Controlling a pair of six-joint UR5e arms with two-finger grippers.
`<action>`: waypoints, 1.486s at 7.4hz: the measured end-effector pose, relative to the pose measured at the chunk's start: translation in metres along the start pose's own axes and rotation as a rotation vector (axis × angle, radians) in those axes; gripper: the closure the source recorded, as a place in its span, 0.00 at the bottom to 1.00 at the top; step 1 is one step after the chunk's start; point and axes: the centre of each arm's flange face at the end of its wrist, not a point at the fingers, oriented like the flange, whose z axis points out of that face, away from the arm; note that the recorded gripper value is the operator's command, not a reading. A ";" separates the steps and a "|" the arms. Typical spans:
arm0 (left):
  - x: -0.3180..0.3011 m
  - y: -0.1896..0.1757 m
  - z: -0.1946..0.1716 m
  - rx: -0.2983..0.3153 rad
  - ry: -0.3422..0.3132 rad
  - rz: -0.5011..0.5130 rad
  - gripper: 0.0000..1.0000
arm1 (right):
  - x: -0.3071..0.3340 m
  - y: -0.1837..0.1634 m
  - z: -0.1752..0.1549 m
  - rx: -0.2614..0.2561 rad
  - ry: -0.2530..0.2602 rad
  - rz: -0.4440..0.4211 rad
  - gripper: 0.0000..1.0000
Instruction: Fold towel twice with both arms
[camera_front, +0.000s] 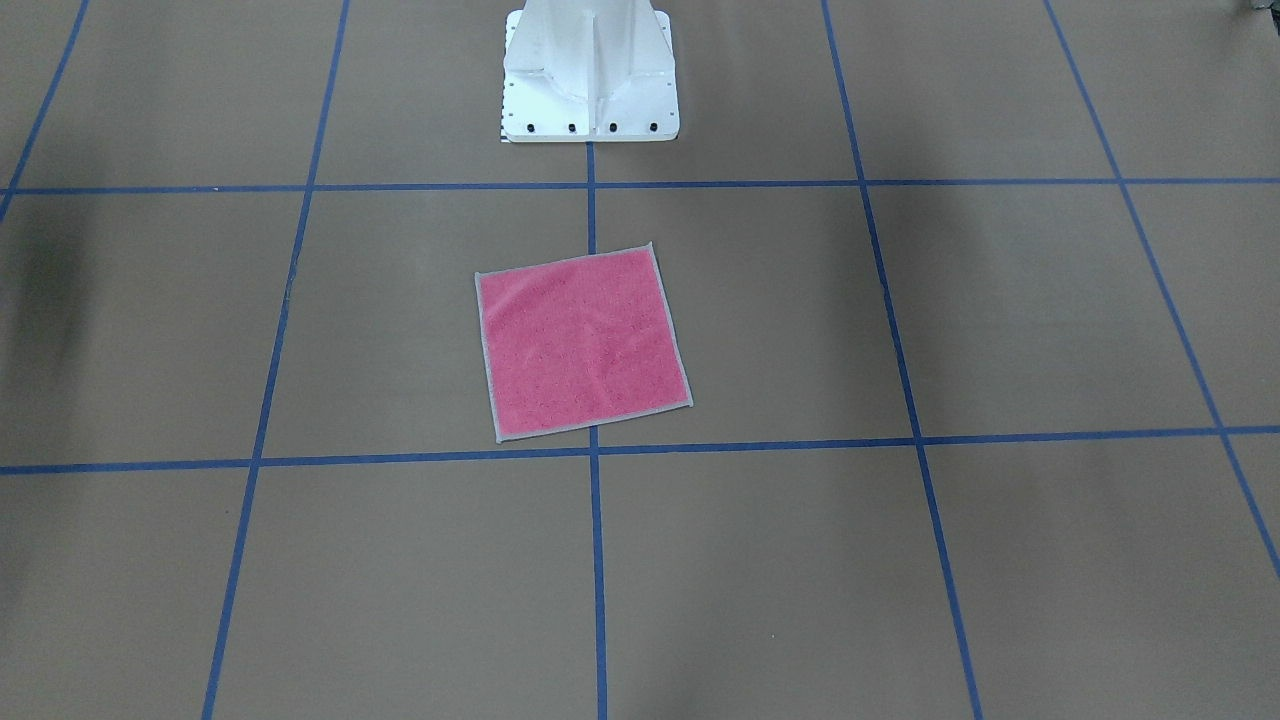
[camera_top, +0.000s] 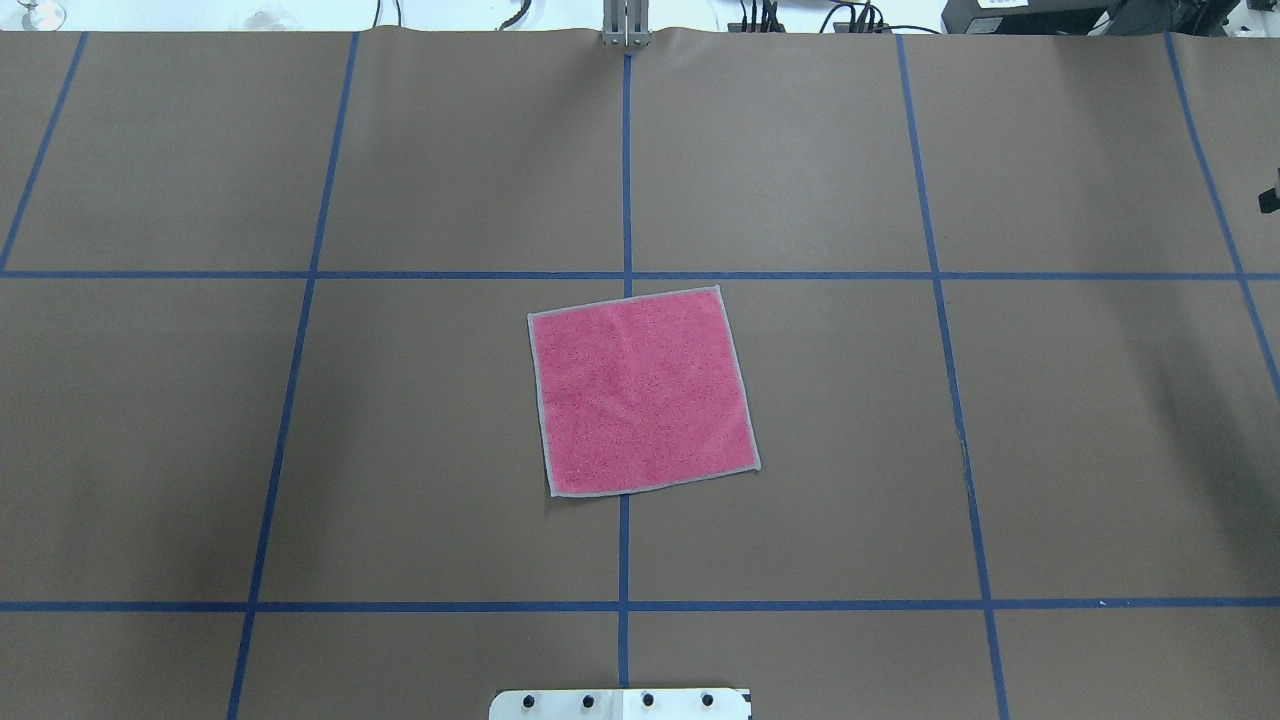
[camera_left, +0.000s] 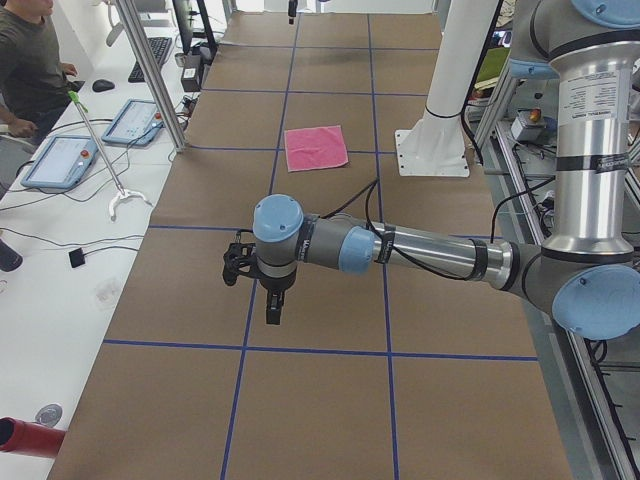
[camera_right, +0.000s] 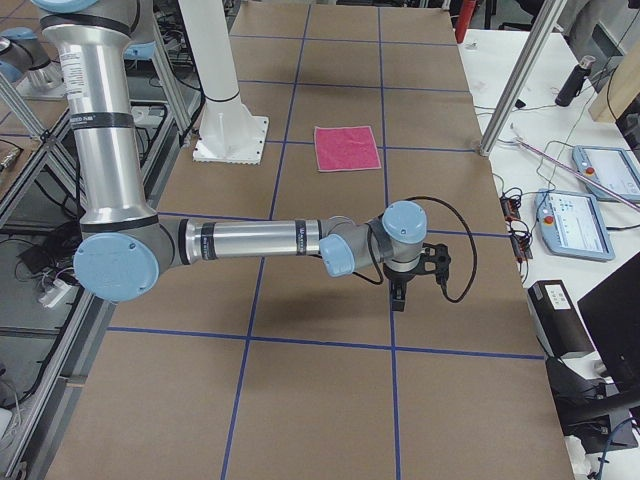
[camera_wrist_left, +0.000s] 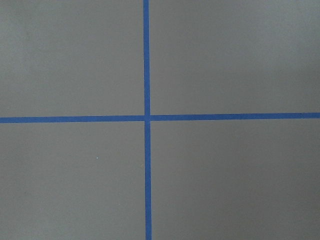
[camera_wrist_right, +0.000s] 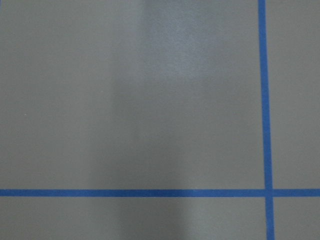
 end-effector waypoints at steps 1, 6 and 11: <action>-0.001 0.000 0.001 -0.002 0.001 0.000 0.00 | 0.003 0.005 -0.006 0.005 0.000 0.008 0.00; -0.013 0.016 0.013 -0.006 0.011 -0.012 0.00 | -0.001 0.014 0.000 -0.021 -0.005 0.009 0.00; 0.085 -0.010 0.037 0.017 0.107 -0.148 0.00 | -0.175 0.058 0.046 -0.122 -0.080 -0.030 0.00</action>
